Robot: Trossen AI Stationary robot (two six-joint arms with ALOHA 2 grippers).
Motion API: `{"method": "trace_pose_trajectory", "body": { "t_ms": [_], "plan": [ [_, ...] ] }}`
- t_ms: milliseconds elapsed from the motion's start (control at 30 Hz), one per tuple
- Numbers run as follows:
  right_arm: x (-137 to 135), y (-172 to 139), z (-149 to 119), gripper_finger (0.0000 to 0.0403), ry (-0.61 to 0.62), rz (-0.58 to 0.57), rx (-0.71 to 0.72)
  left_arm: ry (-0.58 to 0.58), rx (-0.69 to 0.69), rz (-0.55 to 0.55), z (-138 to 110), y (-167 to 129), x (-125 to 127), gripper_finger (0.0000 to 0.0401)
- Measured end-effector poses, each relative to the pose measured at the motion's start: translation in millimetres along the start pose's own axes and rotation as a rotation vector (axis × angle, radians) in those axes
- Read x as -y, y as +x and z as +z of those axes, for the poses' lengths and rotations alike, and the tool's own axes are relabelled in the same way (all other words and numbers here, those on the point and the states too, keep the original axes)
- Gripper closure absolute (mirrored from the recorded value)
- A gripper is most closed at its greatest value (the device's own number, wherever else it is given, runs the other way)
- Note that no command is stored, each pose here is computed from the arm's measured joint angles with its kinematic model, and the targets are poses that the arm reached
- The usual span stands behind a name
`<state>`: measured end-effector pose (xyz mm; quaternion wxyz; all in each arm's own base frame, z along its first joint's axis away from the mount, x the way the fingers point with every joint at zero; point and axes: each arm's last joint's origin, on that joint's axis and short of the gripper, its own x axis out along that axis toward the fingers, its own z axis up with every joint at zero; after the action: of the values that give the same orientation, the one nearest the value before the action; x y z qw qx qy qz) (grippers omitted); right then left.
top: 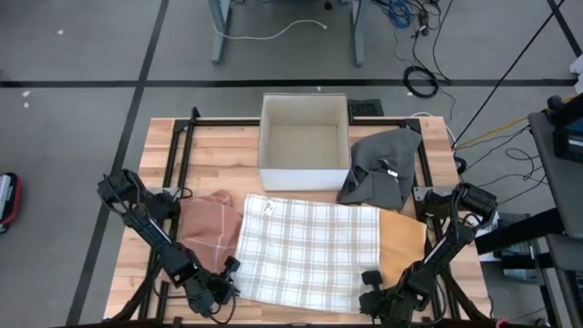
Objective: Fold towel
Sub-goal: Fold the white patterned towel
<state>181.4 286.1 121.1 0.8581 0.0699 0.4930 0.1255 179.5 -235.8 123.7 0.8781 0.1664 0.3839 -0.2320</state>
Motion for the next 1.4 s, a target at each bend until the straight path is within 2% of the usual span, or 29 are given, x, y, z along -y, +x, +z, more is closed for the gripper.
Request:
{"method": "trace_pose_trajectory", "body": {
  "t_ms": [267,367,600,700,933,1167,1233,1333,1400],
  "plan": [
    [-4,-20,10,0.0392,0.017,0.040,0.058,0.016,0.076,0.000,19,-16,-1,0.0399],
    [-5,-21,11,0.0360,0.035,0.050,0.070,0.020,0.063,0.003,18,-16,-2,0.0400],
    [-10,-23,6,0.0249,0.095,0.066,0.066,-0.008,0.056,0.012,18,-16,-4,0.0400],
    [-14,-25,2,0.0233,0.082,0.070,0.072,-0.026,0.056,0.013,18,-16,-3,0.0400],
    [-15,-15,-14,0.0262,0.025,0.018,0.015,-0.053,0.058,0.012,18,-16,-3,0.0400],
    [-11,-8,-19,0.0289,0.010,-0.033,-0.011,-0.081,0.060,0.010,18,-16,-3,0.0400],
    [-11,-8,-19,0.0313,0.010,-0.041,-0.012,-0.085,0.060,0.009,18,-16,-3,0.0400],
    [-10,-8,-20,0.0374,-0.008,-0.049,-0.015,-0.088,0.061,0.009,18,-16,-3,0.0400],
    [-10,-8,-20,0.0393,-0.025,-0.042,-0.013,-0.100,0.061,0.008,18,-16,-3,0.0400]
  ]
}}
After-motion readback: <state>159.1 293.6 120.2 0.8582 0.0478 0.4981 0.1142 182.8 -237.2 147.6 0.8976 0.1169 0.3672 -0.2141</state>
